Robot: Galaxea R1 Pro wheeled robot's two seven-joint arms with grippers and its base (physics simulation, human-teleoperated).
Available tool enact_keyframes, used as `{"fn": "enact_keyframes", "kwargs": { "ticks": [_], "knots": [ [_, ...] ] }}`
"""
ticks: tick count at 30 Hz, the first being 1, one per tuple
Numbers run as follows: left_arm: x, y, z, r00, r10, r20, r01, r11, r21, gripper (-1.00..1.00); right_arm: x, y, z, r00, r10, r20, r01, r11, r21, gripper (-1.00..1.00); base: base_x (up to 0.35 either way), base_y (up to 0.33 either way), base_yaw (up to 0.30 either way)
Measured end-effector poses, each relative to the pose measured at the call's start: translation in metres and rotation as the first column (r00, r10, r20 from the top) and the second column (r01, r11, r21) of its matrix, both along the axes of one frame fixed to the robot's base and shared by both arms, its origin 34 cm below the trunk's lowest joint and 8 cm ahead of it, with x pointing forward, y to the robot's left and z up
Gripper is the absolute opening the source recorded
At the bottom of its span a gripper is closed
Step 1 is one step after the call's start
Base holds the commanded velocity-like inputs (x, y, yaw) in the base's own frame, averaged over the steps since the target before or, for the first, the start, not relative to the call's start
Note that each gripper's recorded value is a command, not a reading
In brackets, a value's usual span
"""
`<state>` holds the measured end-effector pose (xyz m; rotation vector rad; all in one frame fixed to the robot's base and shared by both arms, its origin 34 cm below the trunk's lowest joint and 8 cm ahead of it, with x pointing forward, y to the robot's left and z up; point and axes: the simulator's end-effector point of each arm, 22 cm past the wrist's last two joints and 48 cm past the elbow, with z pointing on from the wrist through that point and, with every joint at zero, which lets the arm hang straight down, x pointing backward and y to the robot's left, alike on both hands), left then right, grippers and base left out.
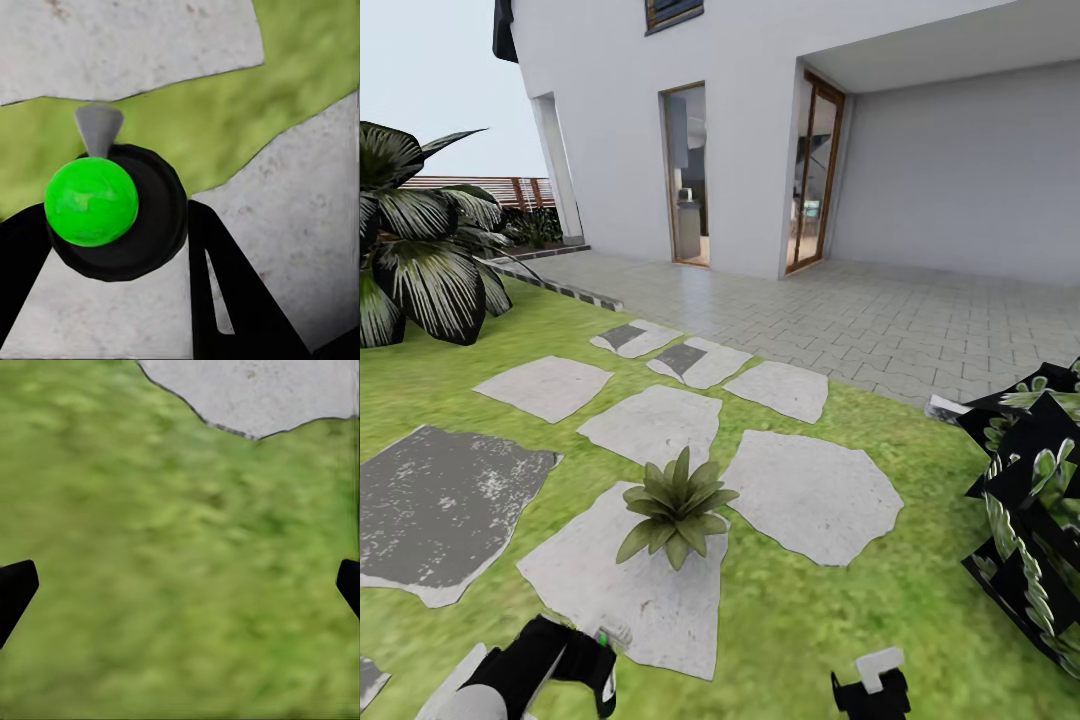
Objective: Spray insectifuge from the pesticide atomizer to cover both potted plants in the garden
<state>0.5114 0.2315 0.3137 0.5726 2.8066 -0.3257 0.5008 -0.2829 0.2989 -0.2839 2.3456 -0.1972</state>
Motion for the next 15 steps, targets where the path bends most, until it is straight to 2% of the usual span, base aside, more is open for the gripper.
{"fn": "enact_keyframes", "kwargs": {
  "ticks": [6, 12, 13, 15],
  "knots": [
    [0.021, -0.003, 0.017, 0.999, 0.042, -0.004, -0.042, 0.999, 0.007, -1.00, -0.002, -0.006, -0.001, 1.000, -0.022, -0.003, 0.022, 1.000, 0.001, 1.00, 0.030, -0.006, 0.000],
    [0.034, 0.006, 0.035, 0.995, 0.089, -0.034, -0.087, 0.995, 0.044, -1.00, -0.003, -0.005, -0.001, 1.000, -0.023, -0.007, 0.023, 1.000, 0.002, 1.00, 0.200, -0.134, 0.021],
    [0.027, 0.014, 0.045, 0.983, 0.144, -0.117, -0.135, 0.987, 0.084, -1.00, -0.003, -0.005, -0.002, 1.000, -0.024, -0.008, 0.024, 1.000, 0.002, 1.00, 0.103, -0.263, 0.164],
    [0.029, 0.013, 0.050, 0.980, 0.156, -0.124, -0.147, 0.986, 0.079, -1.00, -0.003, -0.005, -0.002, 1.000, -0.024, -0.008, 0.024, 1.000, 0.001, 1.00, 0.109, -0.266, 0.187]
  ]
}}
